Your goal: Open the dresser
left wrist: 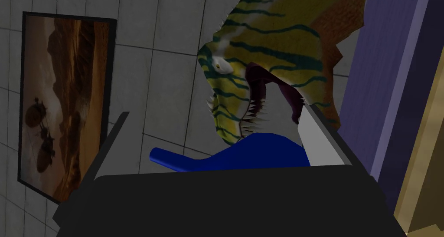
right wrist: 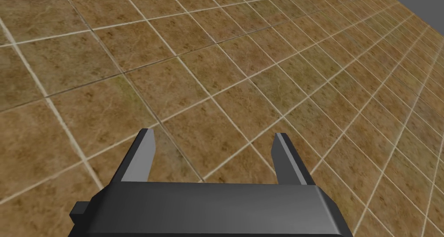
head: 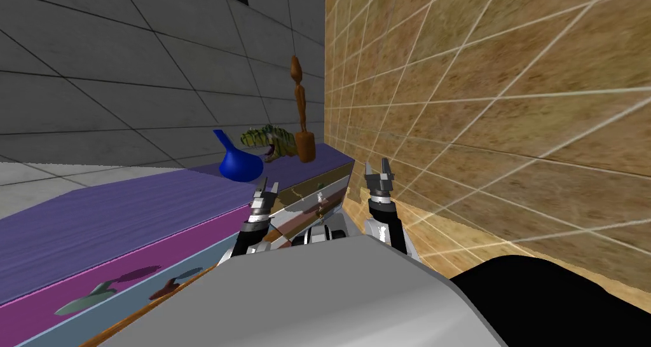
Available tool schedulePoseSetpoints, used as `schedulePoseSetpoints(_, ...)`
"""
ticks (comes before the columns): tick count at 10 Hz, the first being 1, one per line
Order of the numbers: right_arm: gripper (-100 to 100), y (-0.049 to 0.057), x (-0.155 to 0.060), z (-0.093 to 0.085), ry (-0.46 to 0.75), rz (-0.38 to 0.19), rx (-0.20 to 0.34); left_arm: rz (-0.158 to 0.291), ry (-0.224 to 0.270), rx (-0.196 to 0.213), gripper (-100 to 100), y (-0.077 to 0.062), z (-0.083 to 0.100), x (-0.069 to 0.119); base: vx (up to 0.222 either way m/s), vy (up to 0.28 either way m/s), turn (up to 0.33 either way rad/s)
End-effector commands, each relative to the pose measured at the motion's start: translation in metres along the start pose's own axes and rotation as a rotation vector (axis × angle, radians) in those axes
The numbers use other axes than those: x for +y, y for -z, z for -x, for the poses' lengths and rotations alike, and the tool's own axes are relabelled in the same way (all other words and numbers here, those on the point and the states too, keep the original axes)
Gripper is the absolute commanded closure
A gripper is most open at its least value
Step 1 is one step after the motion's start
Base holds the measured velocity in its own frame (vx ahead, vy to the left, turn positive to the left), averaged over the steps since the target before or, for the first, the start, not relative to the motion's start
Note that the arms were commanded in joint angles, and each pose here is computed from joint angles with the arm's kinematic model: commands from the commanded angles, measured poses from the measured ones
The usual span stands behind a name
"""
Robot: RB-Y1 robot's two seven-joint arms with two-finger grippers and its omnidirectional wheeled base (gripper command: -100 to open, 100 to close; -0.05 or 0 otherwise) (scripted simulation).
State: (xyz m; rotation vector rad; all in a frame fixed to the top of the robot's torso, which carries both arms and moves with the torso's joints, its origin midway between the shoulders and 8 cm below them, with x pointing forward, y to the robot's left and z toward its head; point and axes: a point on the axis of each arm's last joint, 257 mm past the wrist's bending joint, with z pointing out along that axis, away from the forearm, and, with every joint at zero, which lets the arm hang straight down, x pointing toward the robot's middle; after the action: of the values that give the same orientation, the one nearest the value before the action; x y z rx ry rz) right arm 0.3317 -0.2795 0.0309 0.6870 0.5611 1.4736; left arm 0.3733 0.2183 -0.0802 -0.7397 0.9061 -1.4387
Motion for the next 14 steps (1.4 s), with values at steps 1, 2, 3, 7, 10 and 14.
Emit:
schedulePoseSetpoints(1,0,0.000,0.000,0.000,0.000,0.000,0.000,0.047,0.022,0.000,-100,0.010,-0.008,0.023,0.064,-0.136,0.152)
schedulePoseSetpoints(2,0,0.000,0.000,0.000,0.000,0.000,0.000,0.061,0.029,0.001,-100,0.013,-0.011,0.029,0.057,-0.107,0.129)
schedulePoseSetpoints(3,0,0.000,0.000,0.000,0.000,0.000,0.000,0.074,0.035,0.001,-100,0.016,-0.013,0.035,0.049,-0.095,0.138)
schedulePoseSetpoints(7,0,0.000,0.000,0.000,0.000,0.000,0.000,0.116,0.052,0.007,-100,0.026,-0.020,0.053,0.039,-0.060,0.105)
schedulePoseSetpoints(10,0,0.000,0.000,0.000,0.000,0.000,0.000,0.174,0.069,0.022,-100,0.042,-0.031,0.076,0.077,-0.150,0.209)
schedulePoseSetpoints(14,0,0.000,0.000,0.000,0.000,0.000,0.000,0.239,0.091,0.037,-100,0.061,-0.044,0.102,0.025,-0.137,0.146)
